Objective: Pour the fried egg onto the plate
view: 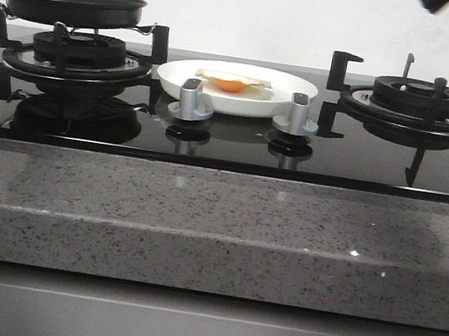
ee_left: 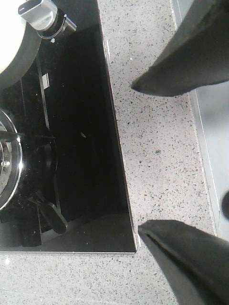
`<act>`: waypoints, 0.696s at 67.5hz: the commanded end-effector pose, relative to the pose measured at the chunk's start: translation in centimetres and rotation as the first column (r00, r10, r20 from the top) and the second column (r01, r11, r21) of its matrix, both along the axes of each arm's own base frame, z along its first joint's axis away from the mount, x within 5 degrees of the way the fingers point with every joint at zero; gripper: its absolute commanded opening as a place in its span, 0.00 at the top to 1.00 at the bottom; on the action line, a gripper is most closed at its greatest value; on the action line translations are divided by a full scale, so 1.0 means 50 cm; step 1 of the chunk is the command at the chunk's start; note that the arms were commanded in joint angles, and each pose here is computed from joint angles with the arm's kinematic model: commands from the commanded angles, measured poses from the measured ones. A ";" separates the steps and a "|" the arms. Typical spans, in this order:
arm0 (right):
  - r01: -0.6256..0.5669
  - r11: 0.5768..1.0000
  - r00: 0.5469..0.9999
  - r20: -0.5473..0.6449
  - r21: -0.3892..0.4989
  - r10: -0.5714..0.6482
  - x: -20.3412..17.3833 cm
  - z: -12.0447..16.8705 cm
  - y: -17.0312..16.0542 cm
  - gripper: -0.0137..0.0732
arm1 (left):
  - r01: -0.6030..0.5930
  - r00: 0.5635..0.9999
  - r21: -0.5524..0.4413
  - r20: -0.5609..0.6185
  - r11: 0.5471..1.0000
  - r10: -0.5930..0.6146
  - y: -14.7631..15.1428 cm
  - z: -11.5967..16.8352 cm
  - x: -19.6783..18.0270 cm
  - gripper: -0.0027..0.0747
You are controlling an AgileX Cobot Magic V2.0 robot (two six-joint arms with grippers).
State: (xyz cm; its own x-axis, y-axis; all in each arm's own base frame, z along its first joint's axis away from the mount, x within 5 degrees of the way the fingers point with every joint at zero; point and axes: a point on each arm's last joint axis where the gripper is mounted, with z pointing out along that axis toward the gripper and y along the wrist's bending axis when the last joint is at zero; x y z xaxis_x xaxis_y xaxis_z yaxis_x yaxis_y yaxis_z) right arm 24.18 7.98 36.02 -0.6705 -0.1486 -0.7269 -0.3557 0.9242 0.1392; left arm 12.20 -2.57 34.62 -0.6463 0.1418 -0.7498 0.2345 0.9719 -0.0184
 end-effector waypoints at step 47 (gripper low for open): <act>0.003 0.999 0.981 0.194 0.043 -0.011 -0.285 -0.071 -0.076 0.65 | -0.002 0.996 -0.032 0.086 0.999 0.005 -0.003 0.025 0.004 0.57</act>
State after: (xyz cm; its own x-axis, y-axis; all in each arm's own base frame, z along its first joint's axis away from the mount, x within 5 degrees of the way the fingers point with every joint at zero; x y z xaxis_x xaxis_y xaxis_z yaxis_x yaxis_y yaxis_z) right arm 9.79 4.18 31.39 -0.5795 -0.1352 -0.8037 -0.3743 0.9201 0.1152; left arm 12.21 -2.57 34.63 -0.6458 0.1399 -0.7506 0.2334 0.9722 -0.0195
